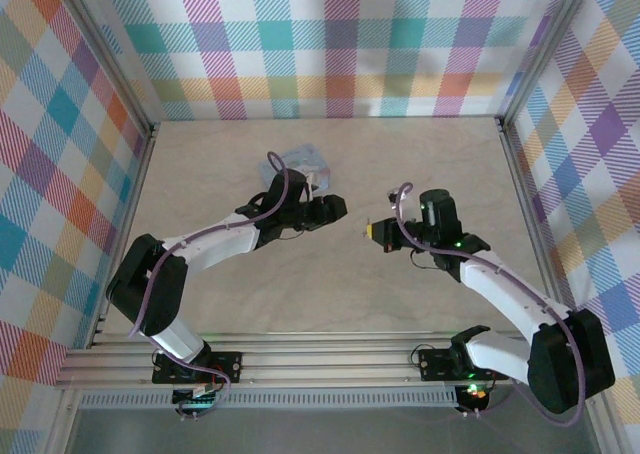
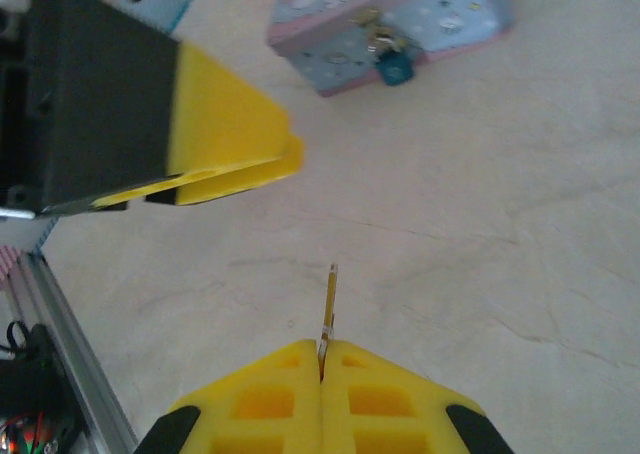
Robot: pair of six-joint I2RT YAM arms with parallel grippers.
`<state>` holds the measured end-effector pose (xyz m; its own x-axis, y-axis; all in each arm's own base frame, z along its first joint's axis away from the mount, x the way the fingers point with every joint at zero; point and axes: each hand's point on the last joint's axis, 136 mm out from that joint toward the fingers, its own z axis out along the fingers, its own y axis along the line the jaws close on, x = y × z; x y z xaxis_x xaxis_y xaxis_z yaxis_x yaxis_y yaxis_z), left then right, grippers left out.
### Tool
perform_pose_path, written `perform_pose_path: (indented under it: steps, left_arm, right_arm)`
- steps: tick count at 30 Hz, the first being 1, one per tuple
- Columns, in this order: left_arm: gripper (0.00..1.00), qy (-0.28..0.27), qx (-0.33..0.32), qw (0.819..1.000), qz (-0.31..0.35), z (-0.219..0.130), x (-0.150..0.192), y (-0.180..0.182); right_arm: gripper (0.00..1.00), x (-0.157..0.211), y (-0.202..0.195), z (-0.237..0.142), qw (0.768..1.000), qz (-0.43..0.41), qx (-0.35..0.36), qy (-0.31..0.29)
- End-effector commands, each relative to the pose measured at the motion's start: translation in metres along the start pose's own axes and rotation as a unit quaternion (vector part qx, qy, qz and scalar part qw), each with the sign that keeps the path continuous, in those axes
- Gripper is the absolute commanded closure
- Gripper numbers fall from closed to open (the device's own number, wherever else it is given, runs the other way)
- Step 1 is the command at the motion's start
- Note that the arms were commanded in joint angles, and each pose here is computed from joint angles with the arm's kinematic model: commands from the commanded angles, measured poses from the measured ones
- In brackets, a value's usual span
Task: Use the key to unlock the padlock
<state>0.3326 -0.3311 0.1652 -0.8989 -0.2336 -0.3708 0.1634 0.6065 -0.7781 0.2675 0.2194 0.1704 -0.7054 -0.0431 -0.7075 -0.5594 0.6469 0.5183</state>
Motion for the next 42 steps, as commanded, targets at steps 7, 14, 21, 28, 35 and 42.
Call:
perform_pose_path:
  steps: [7,14,21,28,35,42]
  left_arm:
    - [0.48,0.018,0.073,0.997,0.019,0.01,0.006,-0.037]
    - [0.57,0.05,0.039,0.998,0.005,0.022,0.018,-0.031]
    - [0.6,0.071,0.031,0.997,0.005,0.029,0.026,-0.035]
    - [0.59,0.073,0.02,0.997,0.017,0.025,0.027,-0.034]
    - [0.47,0.041,0.083,0.993,0.072,-0.003,0.004,-0.045]
    - [0.47,-0.005,0.22,0.961,0.166,-0.061,-0.014,-0.074]
  right_arm:
    - [1.0,-0.007,0.021,0.007,0.995,-0.101,0.006,-0.013]
    - [1.0,-0.011,0.009,0.014,0.985,-0.144,0.091,-0.002]
    - [1.0,-0.017,-0.004,0.019,0.978,-0.152,0.146,-0.003]
    - [1.0,-0.015,-0.008,0.024,0.976,-0.154,0.153,0.009]
    - [1.0,-0.009,0.033,0.029,0.986,-0.167,0.027,-0.004]
    - [1.0,-0.032,0.066,0.011,0.99,-0.117,-0.078,-0.026]
